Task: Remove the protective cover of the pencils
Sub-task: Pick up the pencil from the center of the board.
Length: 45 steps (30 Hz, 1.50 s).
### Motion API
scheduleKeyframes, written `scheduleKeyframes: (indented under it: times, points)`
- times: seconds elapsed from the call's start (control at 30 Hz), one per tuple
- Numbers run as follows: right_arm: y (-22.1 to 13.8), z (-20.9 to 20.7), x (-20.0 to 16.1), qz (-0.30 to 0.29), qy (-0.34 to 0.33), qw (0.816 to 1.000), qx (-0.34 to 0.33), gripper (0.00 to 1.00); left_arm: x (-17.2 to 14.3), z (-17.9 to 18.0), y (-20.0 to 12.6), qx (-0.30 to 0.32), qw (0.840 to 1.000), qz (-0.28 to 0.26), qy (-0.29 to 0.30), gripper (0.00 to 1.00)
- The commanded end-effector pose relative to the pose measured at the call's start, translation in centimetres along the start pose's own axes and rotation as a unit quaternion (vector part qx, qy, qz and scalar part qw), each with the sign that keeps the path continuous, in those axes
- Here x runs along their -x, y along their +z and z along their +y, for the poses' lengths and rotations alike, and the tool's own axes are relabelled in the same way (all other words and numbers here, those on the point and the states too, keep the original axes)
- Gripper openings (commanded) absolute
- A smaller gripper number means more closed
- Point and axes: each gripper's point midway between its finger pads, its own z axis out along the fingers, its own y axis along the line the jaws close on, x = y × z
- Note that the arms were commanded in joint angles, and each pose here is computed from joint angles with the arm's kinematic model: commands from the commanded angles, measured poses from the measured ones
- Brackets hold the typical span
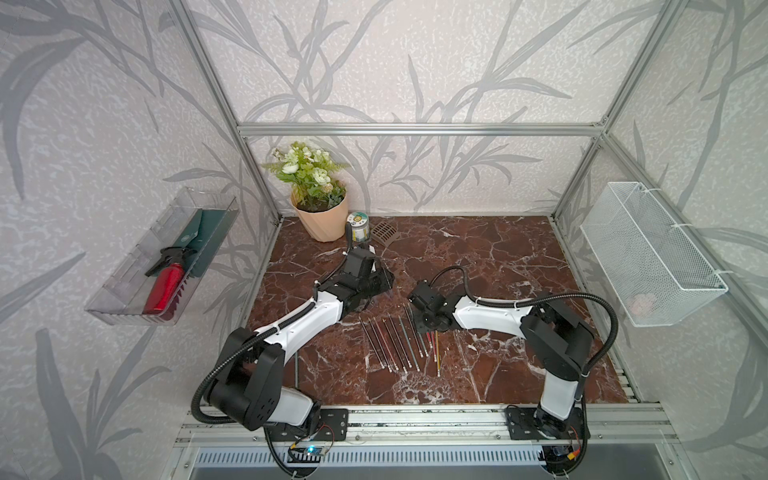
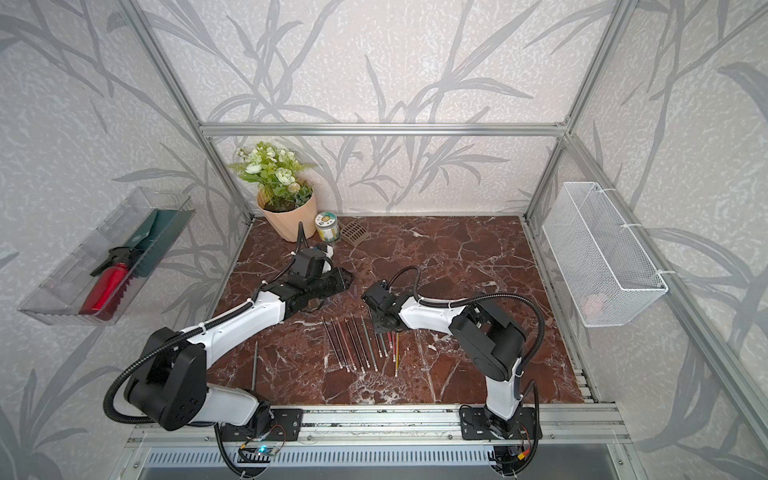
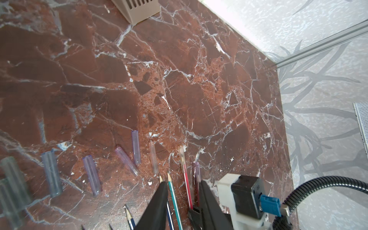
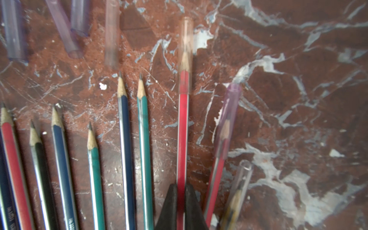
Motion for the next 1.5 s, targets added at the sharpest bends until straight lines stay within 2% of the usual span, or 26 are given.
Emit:
scheduleKeyframes:
  times: [0.0, 0.27, 0.4, 0.57, 1.0, 1.23, 1.47]
  points:
    - [-2.6, 0.8, 1.0, -0.028, -0.012, 0.999, 0.016, 0.01, 1.0, -1.0, -0.6, -0.025, 0.999, -0.022, 0.002, 0.32]
    - [-6.5, 2.0, 2.1, -0.103, -0.022, 0.993, 0.058, 0.00, 0.4, -2.2, 0.4, -0.062, 0.998, 0.002, -0.001, 0.34]
    - [-7.9, 2.9, 2.3, -0.128, -0.029, 0.987, 0.093, 0.00, 0.0, -2.7, 0.9, -0.078, 0.997, 0.015, -0.004, 0.39]
    - [-8.4, 3.4, 2.4, -0.137, -0.033, 0.983, 0.114, 0.00, -0.6, -3.1, 1.6, -0.090, 0.996, 0.028, -0.007, 0.43]
    - [-8.9, 4.5, 2.7, -0.142, -0.035, 0.979, 0.139, 0.00, -2.0, -3.6, 3.4, -0.103, 0.993, 0.059, -0.016, 0.43]
    - [-8.6, 4.7, 2.9, -0.139, -0.034, 0.980, 0.140, 0.00, -2.1, -4.0, 3.5, -0.108, 0.992, 0.062, -0.014, 0.39]
    - [-8.6, 5.3, 2.8, -0.133, -0.036, 0.979, 0.151, 0.00, -2.1, -4.0, 3.5, -0.108, 0.992, 0.061, -0.014, 0.28]
